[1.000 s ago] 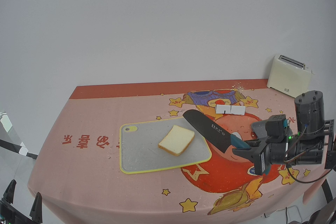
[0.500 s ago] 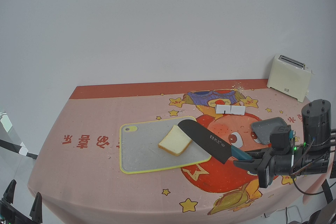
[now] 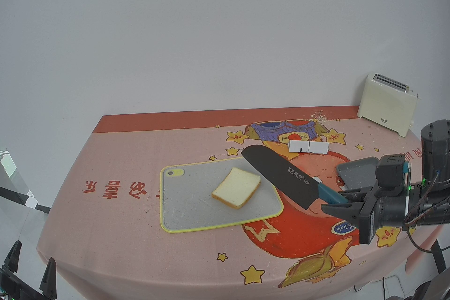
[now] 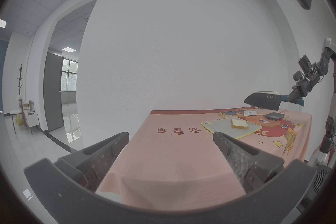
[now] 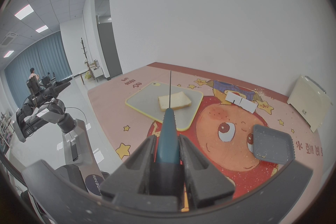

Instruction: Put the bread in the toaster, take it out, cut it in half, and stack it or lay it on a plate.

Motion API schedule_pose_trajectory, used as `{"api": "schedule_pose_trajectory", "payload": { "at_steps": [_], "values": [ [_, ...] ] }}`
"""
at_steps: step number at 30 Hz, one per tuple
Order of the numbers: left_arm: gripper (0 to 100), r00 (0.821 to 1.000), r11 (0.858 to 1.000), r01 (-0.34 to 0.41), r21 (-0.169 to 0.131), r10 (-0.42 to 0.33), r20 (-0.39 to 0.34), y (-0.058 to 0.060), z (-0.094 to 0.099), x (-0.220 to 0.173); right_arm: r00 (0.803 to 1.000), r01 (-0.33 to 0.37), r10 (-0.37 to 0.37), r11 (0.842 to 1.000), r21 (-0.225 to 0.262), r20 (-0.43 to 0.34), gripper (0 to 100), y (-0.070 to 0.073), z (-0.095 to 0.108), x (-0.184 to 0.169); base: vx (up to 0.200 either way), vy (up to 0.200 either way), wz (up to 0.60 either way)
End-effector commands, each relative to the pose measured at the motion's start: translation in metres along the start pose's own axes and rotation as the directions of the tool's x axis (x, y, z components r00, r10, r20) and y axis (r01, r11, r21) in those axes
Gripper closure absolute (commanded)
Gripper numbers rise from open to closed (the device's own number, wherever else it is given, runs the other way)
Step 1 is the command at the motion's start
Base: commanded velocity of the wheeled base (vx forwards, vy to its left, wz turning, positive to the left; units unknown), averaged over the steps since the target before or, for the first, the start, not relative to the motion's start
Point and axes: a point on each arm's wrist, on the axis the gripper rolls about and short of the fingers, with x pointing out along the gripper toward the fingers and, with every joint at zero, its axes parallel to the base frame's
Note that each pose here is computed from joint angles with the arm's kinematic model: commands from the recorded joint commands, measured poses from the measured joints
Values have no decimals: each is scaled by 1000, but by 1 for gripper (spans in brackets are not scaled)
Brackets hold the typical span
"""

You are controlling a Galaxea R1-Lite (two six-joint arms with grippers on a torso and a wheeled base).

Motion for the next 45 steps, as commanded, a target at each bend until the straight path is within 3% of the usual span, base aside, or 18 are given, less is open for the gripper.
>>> {"api": "schedule_pose_trajectory", "payload": {
  "at_steps": [1,7,10,14,17,21,25,31,39,41,43,44,45],
  "values": [
    [0,1000,1000,0,0,0,-7,0,-5,1,999,0,0,1000,10,-42,100,-1,-2,14,0,0,0],
    [0,1000,1000,0,0,0,-7,0,-5,1,998,37,-35,998,41,-46,100,-15,4,23,0,0,0],
    [0,1000,1000,-1,0,1,-8,0,-5,1,1000,16,-15,998,58,-27,100,-23,12,25,0,0,0],
    [0,1000,1000,-1,0,1,-8,0,-5,1,1000,-22,21,998,59,7,100,-24,23,23,0,0,0],
    [0,1000,1000,-1,0,1,-8,0,-5,1,997,-75,76,996,46,-11,100,-22,23,31,0,0,0],
    [0,1000,1000,3,1,-3,-8,0,-5,1,996,-76,76,997,-7,-46,100,-27,26,53,0,0,0],
    [0,1000,1000,3,1,-3,-7,0,-5,1,996,-71,70,997,-16,-60,100,-34,28,65,0,0,0],
    [0,1000,1000,4,1,-4,-8,0,-5,1,989,-110,109,994,-1,-96,100,-35,20,77,0,0,0],
    [0,1000,1000,7,4,-7,-7,0,-5,0,990,-119,118,993,-8,-72,100,-31,15,79,0,0,0],
    [0,1000,1000,10,26,-10,-4,0,-5,0,990,-131,129,991,-13,-62,100,-27,11,85,0,0,0],
    [0,1000,999,18,32,-18,17,0,-1,-1,990,-127,126,992,-9,-61,100,-27,11,86,0,0,0],
    [0,977,997,73,38,-79,199,-2,67,-18,992,-112,112,994,-4,-60,100,-28,11,86,0,0,0],
    [0,977,996,84,39,-90,192,-2,85,-16,992,-108,107,994,-4,-60,100,-28,11,86,0,0,0]
  ]
}}
